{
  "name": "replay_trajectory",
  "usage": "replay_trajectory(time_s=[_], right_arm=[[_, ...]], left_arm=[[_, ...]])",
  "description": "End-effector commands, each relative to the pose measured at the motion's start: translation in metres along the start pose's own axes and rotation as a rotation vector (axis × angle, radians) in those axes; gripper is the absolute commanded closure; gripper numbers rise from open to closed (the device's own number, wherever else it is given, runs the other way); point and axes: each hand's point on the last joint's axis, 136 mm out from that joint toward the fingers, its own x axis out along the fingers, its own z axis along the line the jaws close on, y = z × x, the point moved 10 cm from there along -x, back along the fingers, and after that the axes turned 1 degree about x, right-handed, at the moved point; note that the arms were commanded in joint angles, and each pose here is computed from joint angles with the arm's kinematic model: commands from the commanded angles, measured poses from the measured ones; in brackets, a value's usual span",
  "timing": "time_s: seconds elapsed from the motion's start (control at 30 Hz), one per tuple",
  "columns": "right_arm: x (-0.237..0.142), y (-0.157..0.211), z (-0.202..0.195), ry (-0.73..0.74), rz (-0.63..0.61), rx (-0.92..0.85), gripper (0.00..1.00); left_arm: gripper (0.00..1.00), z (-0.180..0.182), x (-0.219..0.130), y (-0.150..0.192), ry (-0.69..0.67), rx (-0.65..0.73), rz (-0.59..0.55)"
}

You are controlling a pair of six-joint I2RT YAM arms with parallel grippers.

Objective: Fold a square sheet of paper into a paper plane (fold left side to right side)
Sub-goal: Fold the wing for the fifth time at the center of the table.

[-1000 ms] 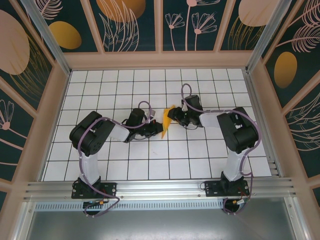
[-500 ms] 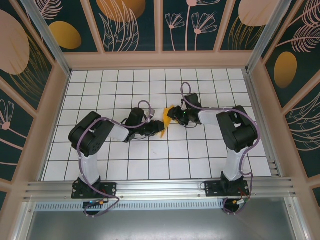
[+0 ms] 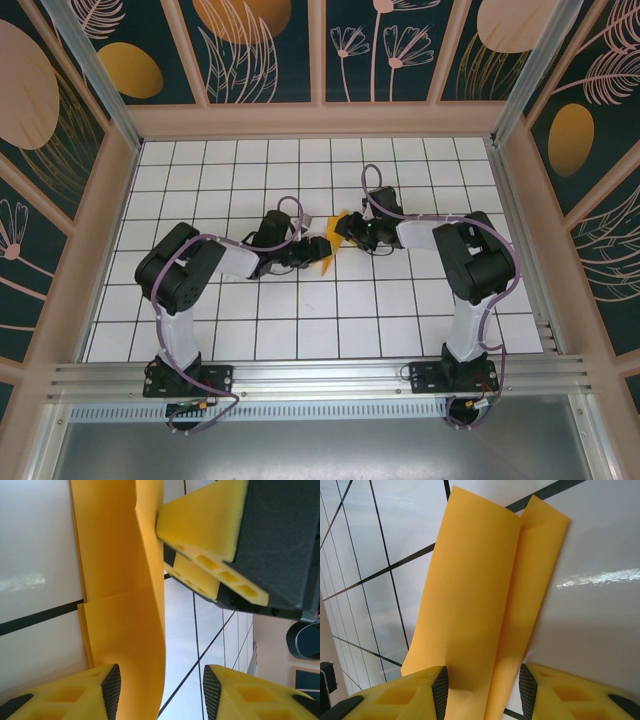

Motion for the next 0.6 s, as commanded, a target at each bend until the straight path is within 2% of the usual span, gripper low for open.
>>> replay_trajectory(time_s=[0.0,0.27,0.57], right_arm=[[0.023,0.02,-0.036,0.16,0.065,0.043,0.55],[0.023,0.019,-0.035,0.162,0.064,0.041,0.55],[0.023,0.02,-0.036,0.165,0.069,0.038,0.55]], left_arm=[[0.48,-0.02,-0.01,-0.017,-0.016,0.08,-0.049],[0.47,-0.014,-0.005,-0.034,-0.05,0.072,-0.045],[0.54,-0.009,0.008,-0.047,-0.114,0.078,-0.036]])
